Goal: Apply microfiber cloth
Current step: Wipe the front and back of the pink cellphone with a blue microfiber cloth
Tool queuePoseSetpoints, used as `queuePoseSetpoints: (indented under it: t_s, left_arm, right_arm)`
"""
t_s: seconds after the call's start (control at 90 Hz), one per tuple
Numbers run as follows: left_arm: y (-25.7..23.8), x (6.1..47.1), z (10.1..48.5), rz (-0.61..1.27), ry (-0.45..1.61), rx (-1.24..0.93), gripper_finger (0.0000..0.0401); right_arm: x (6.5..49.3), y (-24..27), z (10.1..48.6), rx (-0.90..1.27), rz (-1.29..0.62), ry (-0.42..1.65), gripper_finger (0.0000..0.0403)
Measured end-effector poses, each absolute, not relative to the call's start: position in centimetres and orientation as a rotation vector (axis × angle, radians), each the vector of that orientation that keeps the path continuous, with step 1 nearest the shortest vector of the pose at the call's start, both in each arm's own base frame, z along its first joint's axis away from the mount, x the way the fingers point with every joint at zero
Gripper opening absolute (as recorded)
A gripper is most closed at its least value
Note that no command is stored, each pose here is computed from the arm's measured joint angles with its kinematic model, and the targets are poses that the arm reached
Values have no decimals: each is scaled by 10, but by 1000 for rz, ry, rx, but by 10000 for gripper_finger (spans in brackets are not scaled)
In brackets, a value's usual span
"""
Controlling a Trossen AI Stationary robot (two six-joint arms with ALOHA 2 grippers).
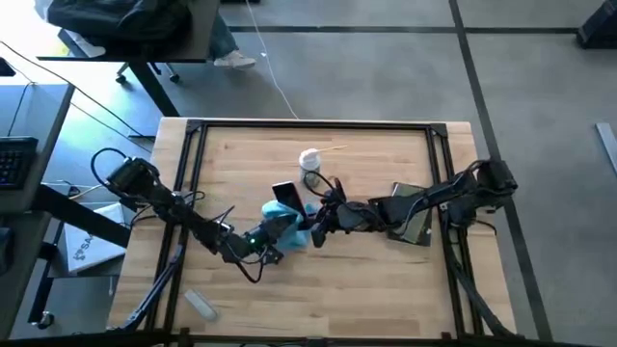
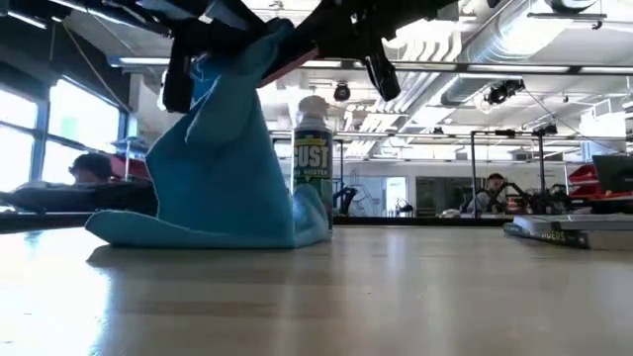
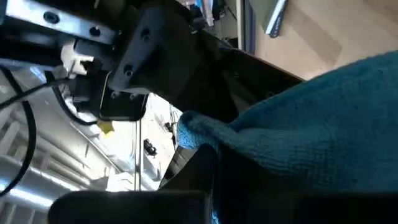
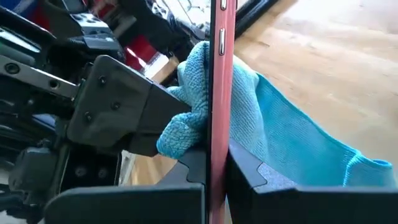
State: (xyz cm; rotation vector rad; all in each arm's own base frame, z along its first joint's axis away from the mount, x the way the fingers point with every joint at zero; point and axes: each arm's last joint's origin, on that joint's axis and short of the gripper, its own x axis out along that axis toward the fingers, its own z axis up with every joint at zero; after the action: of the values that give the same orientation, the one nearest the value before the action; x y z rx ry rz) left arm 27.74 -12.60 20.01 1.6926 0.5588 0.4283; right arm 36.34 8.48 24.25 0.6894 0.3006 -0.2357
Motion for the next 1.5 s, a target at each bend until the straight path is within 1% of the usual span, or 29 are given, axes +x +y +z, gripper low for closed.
queuePoseSetpoints:
  t_s: [0.189, 0.333, 0.556, 0.789, 1.011, 1.256, 1.5]
  left_arm:
    - [-117, 273, 220, 499, 571, 1683, 0]
    - [-113, 267, 236, 524, 555, 1687, 0]
    - [-114, 259, 246, 496, 557, 1735, 0]
    - [-119, 255, 246, 464, 544, 1760, 0]
    - [-120, 257, 244, 416, 474, 1749, 0]
    - [-117, 266, 237, 313, 375, 1768, 0]
    - [-127, 277, 214, 149, 272, 1840, 0]
  right_arm:
    - [363, 90, 244, 734, -198, 304, 1]
    - [363, 93, 246, 797, -133, 314, 1]
    - [362, 97, 253, 908, -1, 352, 1]
    - [348, 95, 269, 952, 36, 405, 1]
    - [345, 92, 267, 958, 5, 454, 1]
    - [346, 91, 266, 950, -15, 446, 1]
    - [346, 90, 264, 940, -56, 443, 1]
